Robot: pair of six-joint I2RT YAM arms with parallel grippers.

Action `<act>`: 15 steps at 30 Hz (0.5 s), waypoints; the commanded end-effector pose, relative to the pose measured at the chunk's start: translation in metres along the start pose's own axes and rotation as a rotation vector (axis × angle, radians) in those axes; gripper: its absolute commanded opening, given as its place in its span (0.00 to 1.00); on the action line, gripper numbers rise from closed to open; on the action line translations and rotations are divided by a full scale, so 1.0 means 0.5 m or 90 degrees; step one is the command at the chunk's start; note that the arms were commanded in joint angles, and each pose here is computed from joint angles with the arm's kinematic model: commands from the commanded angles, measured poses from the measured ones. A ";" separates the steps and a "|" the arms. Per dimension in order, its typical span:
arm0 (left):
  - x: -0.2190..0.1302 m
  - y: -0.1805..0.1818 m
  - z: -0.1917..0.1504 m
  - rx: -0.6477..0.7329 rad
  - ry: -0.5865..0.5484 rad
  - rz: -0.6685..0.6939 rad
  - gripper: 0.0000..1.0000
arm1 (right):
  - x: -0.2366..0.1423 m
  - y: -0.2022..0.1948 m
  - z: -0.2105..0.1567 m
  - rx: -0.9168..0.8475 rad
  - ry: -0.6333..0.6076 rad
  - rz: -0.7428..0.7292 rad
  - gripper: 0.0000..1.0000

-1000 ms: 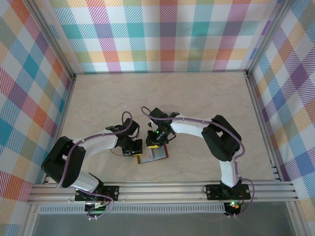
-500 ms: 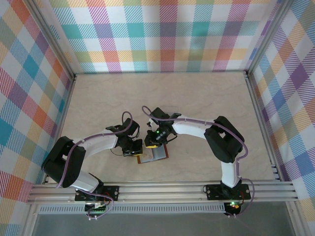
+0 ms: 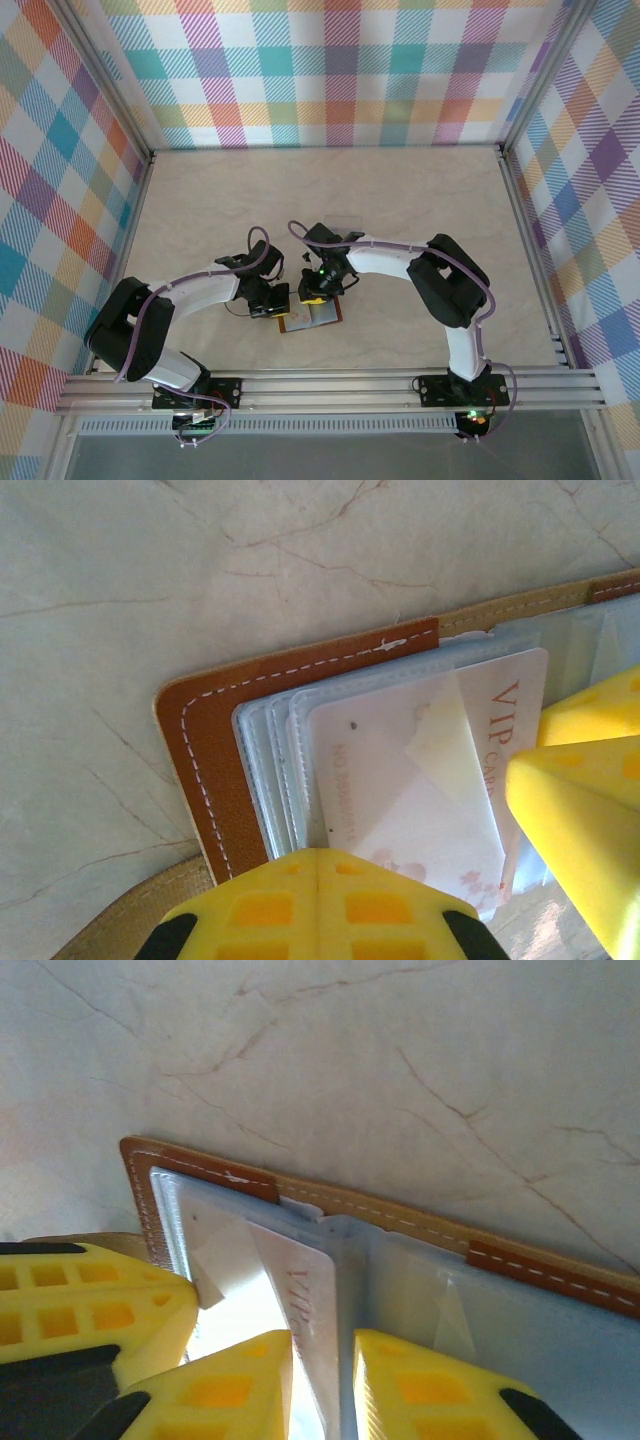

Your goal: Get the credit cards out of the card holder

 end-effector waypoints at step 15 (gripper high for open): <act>0.024 0.022 -0.016 0.000 0.026 0.050 0.04 | -0.017 0.020 -0.003 -0.007 -0.017 0.083 0.14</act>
Point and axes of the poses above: each hand's point on the last joint's axis, 136 mm out from that joint toward the fingers, its own x axis out along the fingers, its own y axis along the line the jaws close on, z = x × y, the point moved 9 cm from there along -x, back along the fingers, and after that the axes turned 4 degrees about -x, right-handed, at the moved point
